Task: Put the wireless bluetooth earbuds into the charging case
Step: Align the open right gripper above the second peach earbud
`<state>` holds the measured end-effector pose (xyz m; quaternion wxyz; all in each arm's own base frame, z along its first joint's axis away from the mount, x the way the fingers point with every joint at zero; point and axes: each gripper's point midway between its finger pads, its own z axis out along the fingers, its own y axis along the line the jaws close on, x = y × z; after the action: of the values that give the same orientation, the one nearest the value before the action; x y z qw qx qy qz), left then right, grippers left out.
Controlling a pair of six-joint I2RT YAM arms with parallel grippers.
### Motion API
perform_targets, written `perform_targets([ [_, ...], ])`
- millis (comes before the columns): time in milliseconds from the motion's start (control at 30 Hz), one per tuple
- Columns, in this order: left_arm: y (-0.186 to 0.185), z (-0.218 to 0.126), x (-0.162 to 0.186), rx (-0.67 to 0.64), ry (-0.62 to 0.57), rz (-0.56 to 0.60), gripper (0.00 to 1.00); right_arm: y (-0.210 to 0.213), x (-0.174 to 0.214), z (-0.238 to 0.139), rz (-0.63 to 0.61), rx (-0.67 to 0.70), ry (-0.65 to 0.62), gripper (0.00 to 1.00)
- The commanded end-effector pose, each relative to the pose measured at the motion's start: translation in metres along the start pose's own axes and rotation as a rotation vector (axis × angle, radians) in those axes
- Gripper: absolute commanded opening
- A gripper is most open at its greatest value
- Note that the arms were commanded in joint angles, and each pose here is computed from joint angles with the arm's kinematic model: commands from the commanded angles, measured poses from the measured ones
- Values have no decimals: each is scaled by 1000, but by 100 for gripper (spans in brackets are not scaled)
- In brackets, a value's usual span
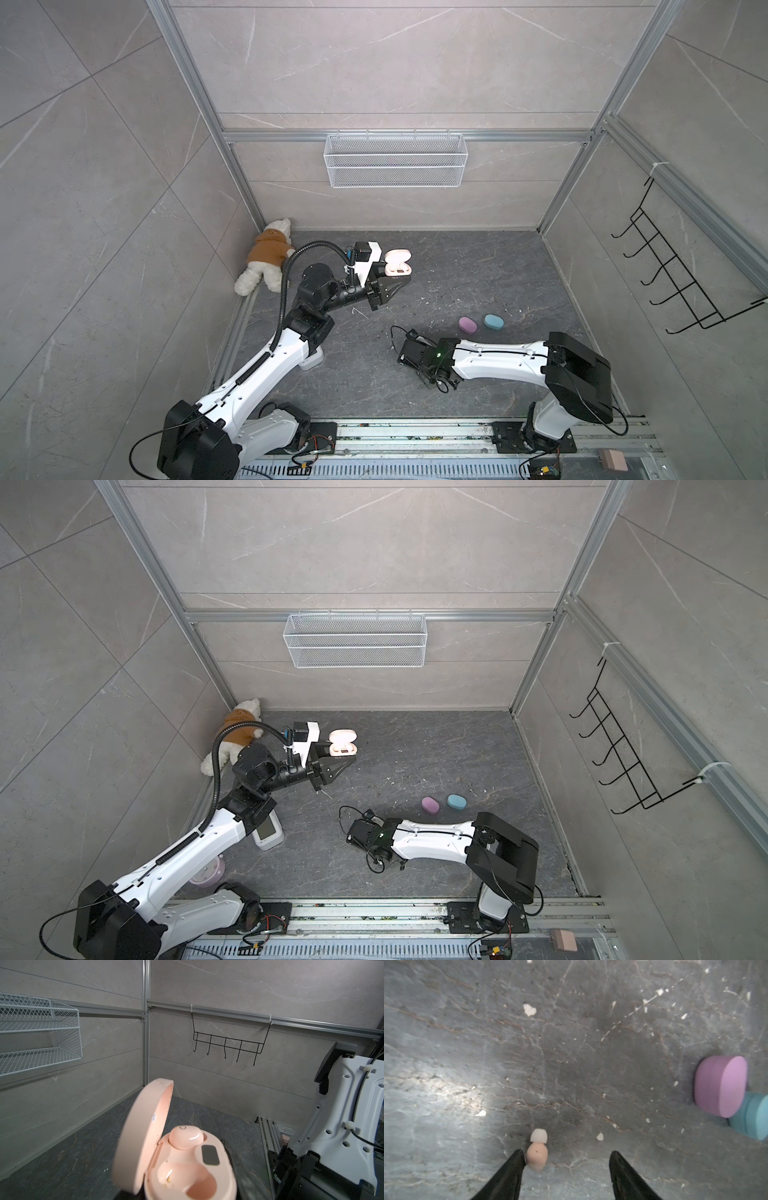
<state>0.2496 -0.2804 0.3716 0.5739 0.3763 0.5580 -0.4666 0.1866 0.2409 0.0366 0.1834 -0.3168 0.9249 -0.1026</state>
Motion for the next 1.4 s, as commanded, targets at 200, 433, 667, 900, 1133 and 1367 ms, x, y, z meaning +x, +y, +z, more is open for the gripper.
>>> perform_targets([
  [200,-7,-2,-12,24,-25,12,0,-38,-4,-13,26,105,-11,66],
  [433,-7,-1,-12,27,-25,10,0,-20,-4,-25,126,-100,-16,67],
  [667,-7,1,-13,37,-29,2,0,-3,18,-9,117,-183,33,67],
  [900,-8,0,-14,40,-26,3,0,-1,25,3,106,-160,71,66],
  [1133,-9,-1,-14,37,-28,4,0,-7,32,10,135,-104,107,66],
  [1367,-10,-2,-14,36,-27,8,0,-16,31,13,162,-46,107,65],
])
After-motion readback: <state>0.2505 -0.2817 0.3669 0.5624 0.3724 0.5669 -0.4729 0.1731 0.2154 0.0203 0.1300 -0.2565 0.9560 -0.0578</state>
